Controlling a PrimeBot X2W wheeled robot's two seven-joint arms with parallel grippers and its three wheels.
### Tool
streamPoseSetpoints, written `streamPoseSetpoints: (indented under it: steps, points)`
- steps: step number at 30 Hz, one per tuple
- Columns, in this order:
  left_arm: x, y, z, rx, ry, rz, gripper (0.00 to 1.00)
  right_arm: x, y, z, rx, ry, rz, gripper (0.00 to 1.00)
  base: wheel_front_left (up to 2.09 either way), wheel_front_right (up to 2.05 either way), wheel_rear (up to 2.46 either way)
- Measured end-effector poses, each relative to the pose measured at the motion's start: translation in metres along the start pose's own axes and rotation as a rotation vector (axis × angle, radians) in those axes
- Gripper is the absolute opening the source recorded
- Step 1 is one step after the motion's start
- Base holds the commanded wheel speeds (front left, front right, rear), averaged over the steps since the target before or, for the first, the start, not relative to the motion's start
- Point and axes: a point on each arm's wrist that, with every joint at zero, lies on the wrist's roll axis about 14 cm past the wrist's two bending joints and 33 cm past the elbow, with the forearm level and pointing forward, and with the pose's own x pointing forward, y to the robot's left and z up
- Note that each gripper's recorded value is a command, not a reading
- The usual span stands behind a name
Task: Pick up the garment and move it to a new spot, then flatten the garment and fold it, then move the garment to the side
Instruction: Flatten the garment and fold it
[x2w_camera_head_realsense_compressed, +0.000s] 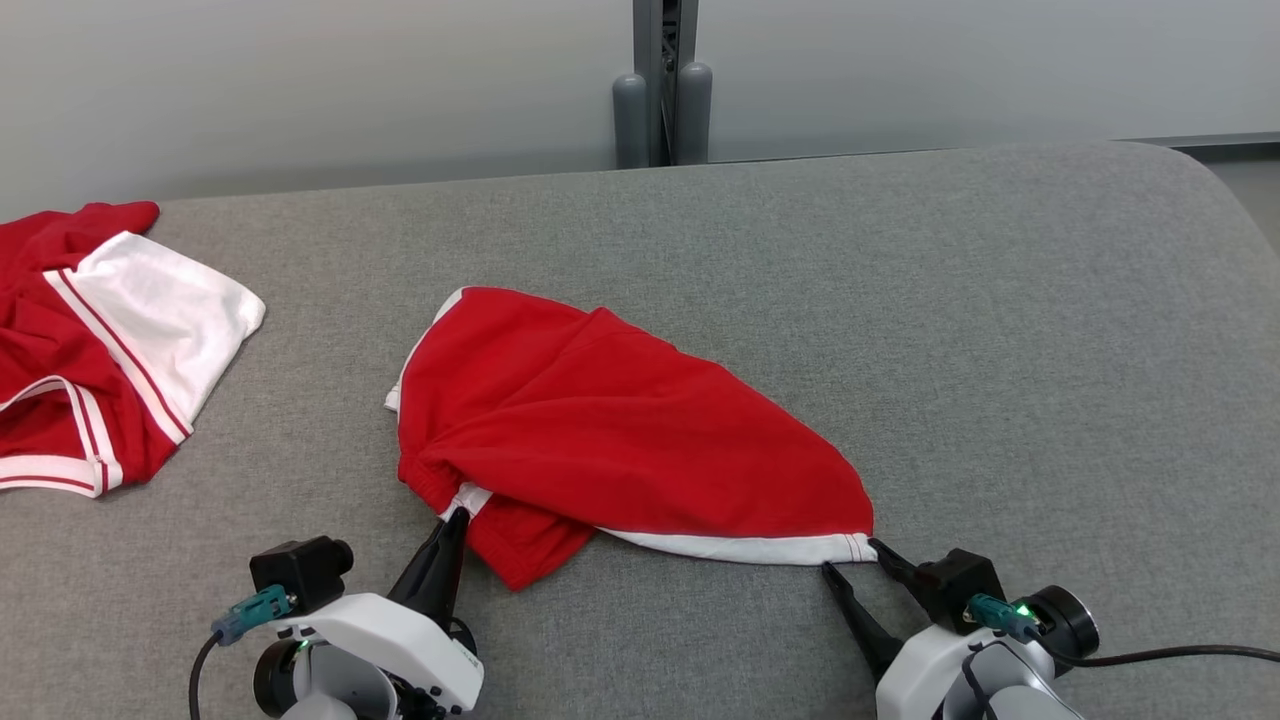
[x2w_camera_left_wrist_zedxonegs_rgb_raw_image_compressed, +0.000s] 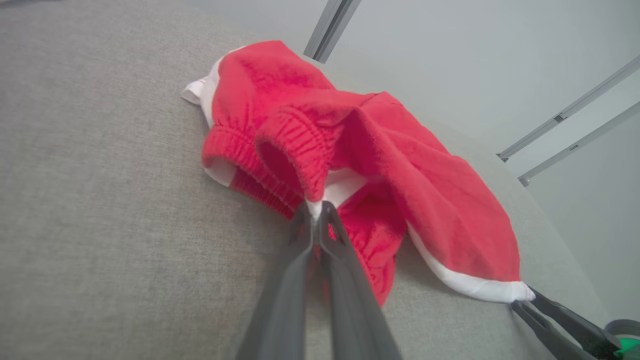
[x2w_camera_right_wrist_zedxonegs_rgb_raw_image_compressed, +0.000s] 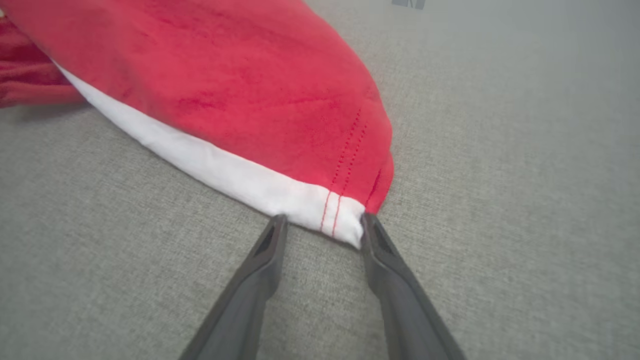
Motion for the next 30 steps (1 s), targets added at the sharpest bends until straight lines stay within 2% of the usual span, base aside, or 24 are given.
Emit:
streamPoseSetpoints:
  steps: [4, 5, 6, 9, 11, 13, 22, 26, 30]
  points:
    - [0.001, 0.002, 0.000, 0.001, 0.002, 0.007, 0.00, 0.004, 0.001, -0.002, -0.001, 0.012, 0.011, 0.62, 0.00, 0.00, 0.00]
    - [0.001, 0.003, 0.000, 0.001, 0.003, 0.008, 0.00, 0.006, 0.002, -0.001, -0.003, 0.010, 0.015, 0.52, 0.00, 0.00, 0.00]
    - [0.001, 0.003, 0.000, 0.002, 0.003, 0.008, 0.00, 0.007, 0.002, -0.001, -0.004, 0.010, 0.019, 0.48, 0.00, 0.00, 0.00]
    - [0.002, 0.004, -0.001, 0.003, 0.005, 0.010, 0.00, 0.010, 0.003, 0.000, -0.007, 0.014, 0.029, 0.43, 0.00, 0.00, 0.00]
    - [0.002, 0.005, -0.001, 0.004, 0.007, 0.012, 0.00, 0.013, 0.004, 0.003, -0.010, 0.009, 0.034, 0.28, 0.00, 0.00, 0.00]
    - [0.003, 0.005, -0.001, 0.004, 0.007, 0.013, 0.00, 0.015, 0.004, 0.005, -0.011, 0.005, 0.038, 0.00, 0.00, 0.00, 0.00]
    - [0.004, 0.000, 0.011, 0.028, -0.024, -0.019, 0.00, 0.014, -0.005, 0.037, 0.025, -0.102, 0.025, 0.00, 0.00, 0.00, 0.00]
    - [0.003, -0.009, 0.027, 0.070, -0.042, -0.072, 0.00, 0.008, -0.008, 0.059, 0.068, -0.177, 0.031, 0.00, 0.00, 0.00, 0.00]
    - [0.000, -0.020, 0.052, 0.143, -0.060, -0.135, 0.00, -0.002, -0.024, 0.084, 0.063, -0.250, 0.022, 0.00, 0.00, 0.00, 0.00]
